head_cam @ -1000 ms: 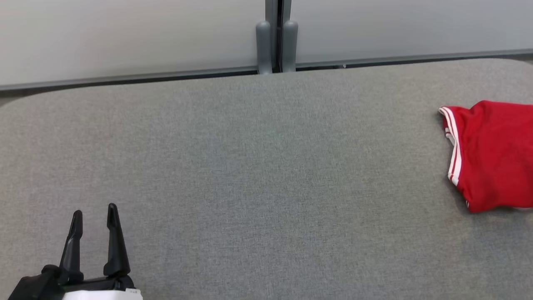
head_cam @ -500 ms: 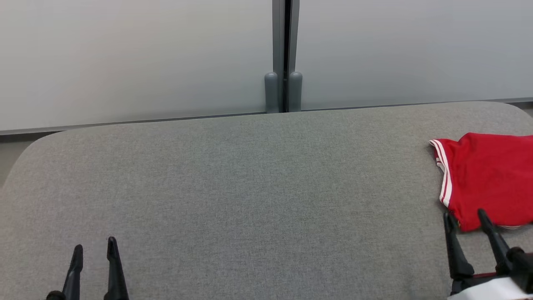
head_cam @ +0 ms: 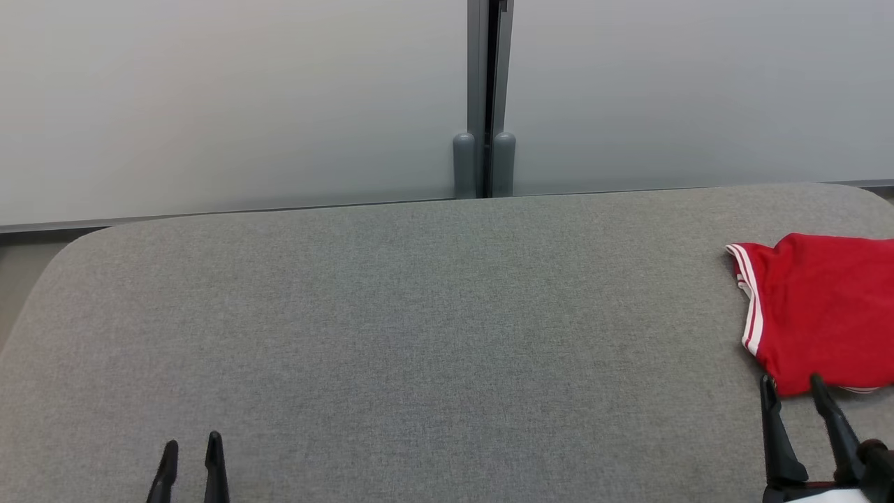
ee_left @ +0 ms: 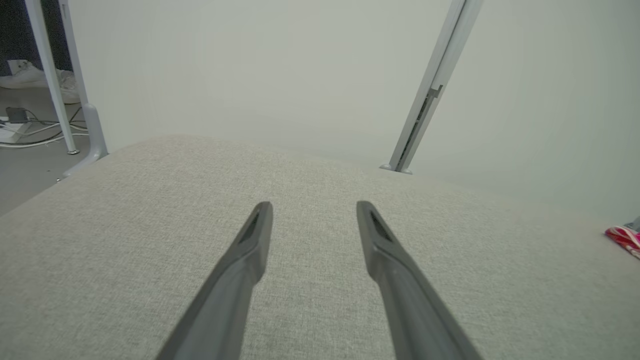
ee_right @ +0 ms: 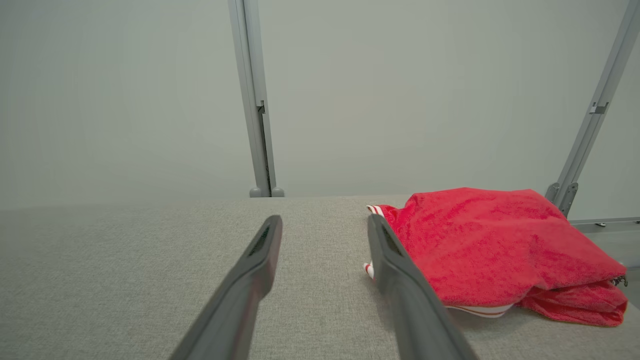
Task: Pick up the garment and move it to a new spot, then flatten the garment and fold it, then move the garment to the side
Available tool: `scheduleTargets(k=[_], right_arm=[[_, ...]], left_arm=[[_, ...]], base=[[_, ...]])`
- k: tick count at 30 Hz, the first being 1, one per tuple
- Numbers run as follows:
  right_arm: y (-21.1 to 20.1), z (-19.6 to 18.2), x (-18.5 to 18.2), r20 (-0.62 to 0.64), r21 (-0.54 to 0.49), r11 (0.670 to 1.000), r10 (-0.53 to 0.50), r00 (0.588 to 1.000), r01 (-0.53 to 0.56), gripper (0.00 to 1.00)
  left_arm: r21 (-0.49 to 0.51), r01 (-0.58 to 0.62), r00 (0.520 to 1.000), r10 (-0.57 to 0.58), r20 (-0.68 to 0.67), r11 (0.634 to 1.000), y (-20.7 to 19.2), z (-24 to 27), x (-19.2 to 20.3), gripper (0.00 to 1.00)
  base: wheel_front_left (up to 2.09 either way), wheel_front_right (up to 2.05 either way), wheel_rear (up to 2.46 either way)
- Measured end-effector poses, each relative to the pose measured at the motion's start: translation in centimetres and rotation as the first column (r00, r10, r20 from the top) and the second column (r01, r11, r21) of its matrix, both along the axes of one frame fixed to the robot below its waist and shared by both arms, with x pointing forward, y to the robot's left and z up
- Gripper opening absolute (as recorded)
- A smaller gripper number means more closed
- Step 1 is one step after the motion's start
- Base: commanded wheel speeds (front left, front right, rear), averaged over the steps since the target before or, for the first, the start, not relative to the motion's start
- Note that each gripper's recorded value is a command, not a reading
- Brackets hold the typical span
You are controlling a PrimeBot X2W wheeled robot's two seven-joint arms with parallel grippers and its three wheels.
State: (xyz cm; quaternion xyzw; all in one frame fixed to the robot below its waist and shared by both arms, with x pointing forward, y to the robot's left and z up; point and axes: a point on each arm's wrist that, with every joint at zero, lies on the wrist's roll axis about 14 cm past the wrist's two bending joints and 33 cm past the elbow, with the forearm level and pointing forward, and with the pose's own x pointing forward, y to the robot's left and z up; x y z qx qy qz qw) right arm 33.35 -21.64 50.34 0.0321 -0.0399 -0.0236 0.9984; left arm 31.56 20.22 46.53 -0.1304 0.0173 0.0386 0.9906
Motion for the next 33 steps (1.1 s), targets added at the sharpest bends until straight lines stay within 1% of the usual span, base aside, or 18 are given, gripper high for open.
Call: scheduleTargets(k=[5, 10, 14, 24, 33], right_arm=[[0.5, -1.9, -0.5, -0.061, 0.030, 1.000, -0.001, 0.998, 0.003, 0.00], [0.2, -2.7, -0.6, -0.090, 0.121, 0.992, -0.014, 0.996, 0.025, 0.00], [0.0, -2.7, -0.4, -0.094, 0.198, 0.979, -0.022, 0.995, 0.040, 0.00], [-0.1, -2.6, 0.3, -0.092, 0.370, 0.927, -0.031, 0.995, 0.063, 0.00], [-0.2, -2.4, 0.9, -0.091, 0.501, 0.862, -0.030, 0.995, 0.071, 0.00]], left_arm=[[-0.020, -0.005, 0.998, 0.004, -0.060, 1.000, -0.4, -1.9, -0.8, 0.00], [-0.098, -0.031, 0.996, 0.022, -0.089, 0.995, -0.2, -2.5, -0.9, 0.00], [-0.165, -0.048, 0.995, 0.033, -0.095, 0.985, -0.1, -2.5, -0.5, 0.00], [-0.316, -0.078, 0.995, 0.051, -0.091, 0.946, 0.1, -2.1, 0.5, 0.00], [-0.434, -0.088, 0.995, 0.056, -0.086, 0.896, 0.1, -1.7, 1.4, 0.00]], base=[[0.00, 0.00, 0.00], [0.00, 0.00, 0.00], [0.00, 0.00, 0.00], [0.00, 0.00, 0.00], [0.00, 0.00, 0.00]])
